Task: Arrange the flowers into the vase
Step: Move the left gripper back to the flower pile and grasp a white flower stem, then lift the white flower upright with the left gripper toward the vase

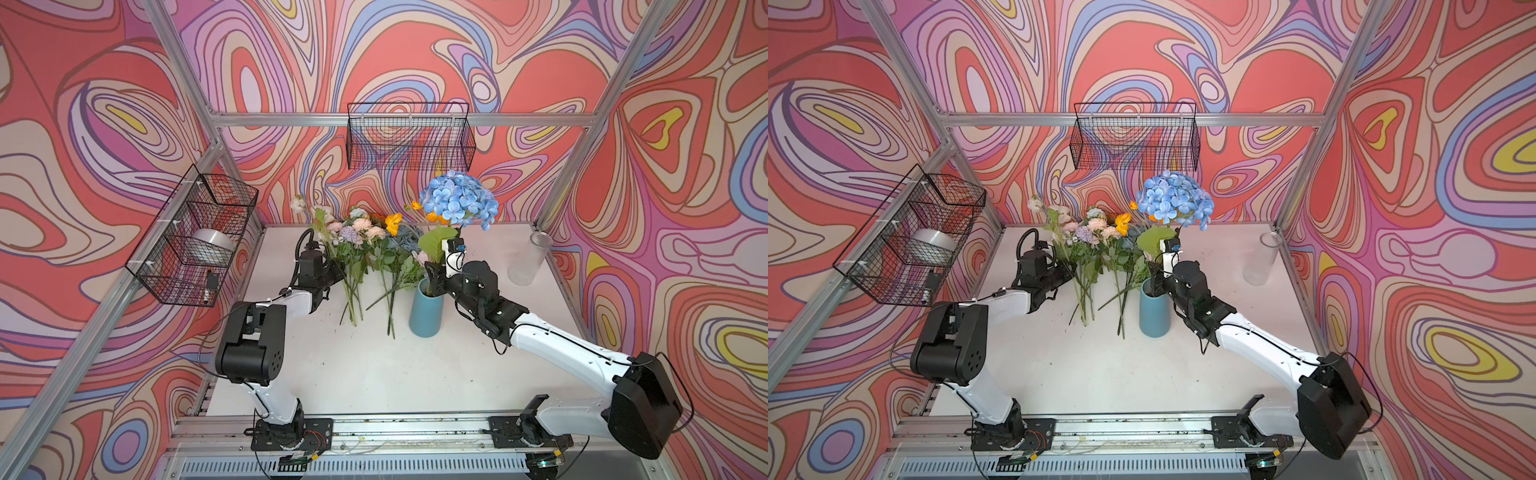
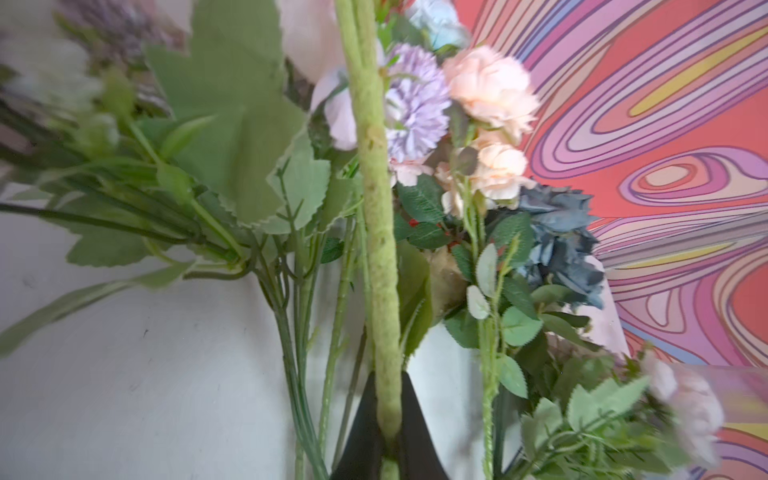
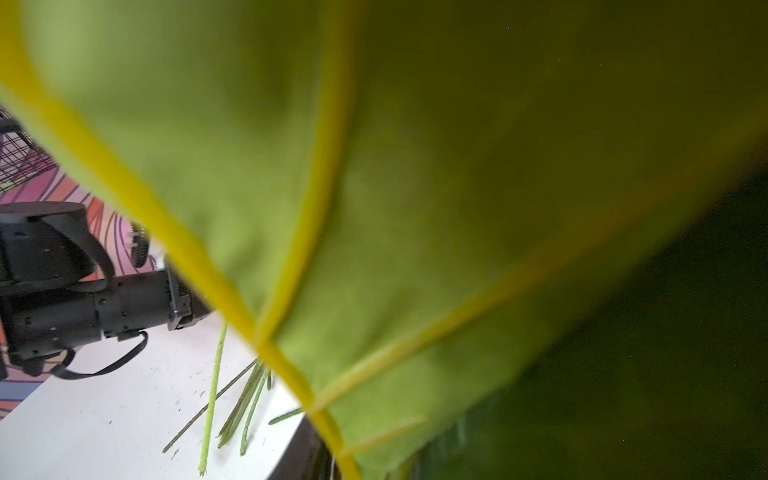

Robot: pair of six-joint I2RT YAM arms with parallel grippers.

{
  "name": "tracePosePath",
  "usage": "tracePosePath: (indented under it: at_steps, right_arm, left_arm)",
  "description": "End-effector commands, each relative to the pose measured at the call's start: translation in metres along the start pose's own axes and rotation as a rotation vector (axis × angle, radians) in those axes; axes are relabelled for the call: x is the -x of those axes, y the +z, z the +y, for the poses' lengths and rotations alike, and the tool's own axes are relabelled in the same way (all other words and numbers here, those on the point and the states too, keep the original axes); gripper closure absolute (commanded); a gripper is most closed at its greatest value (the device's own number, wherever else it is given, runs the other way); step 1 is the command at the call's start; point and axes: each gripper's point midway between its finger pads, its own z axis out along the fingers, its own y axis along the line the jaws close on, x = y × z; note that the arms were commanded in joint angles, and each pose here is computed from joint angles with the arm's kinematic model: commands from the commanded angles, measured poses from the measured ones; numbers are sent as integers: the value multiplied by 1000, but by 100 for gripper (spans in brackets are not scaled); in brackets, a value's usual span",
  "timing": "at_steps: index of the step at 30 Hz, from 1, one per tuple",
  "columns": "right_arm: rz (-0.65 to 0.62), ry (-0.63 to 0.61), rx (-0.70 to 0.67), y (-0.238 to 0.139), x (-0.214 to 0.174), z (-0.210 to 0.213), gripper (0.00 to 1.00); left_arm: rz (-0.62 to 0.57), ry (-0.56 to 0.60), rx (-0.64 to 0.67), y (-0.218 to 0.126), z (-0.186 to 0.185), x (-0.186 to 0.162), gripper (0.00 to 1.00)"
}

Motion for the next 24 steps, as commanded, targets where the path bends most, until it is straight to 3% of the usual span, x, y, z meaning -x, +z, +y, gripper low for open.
tracePosePath:
  at_steps: [1,10,19,24]
  right_arm:
    - [-18,18,-6,1,7,0,69]
    - [-10,37,-16,1,6,-1,59]
    - [-1,71,-10,1,6,0,54]
    - [-11,90,-27,0,8,-3,54]
  left_arm:
    - [-120,56,-128,-24,-38,24,100]
    - [-292,178,-266,-90,-85,26,100]
    - [-419,359,-453,-161,-183,25,100]
    - [-492,381,-596,-191,-228,26,100]
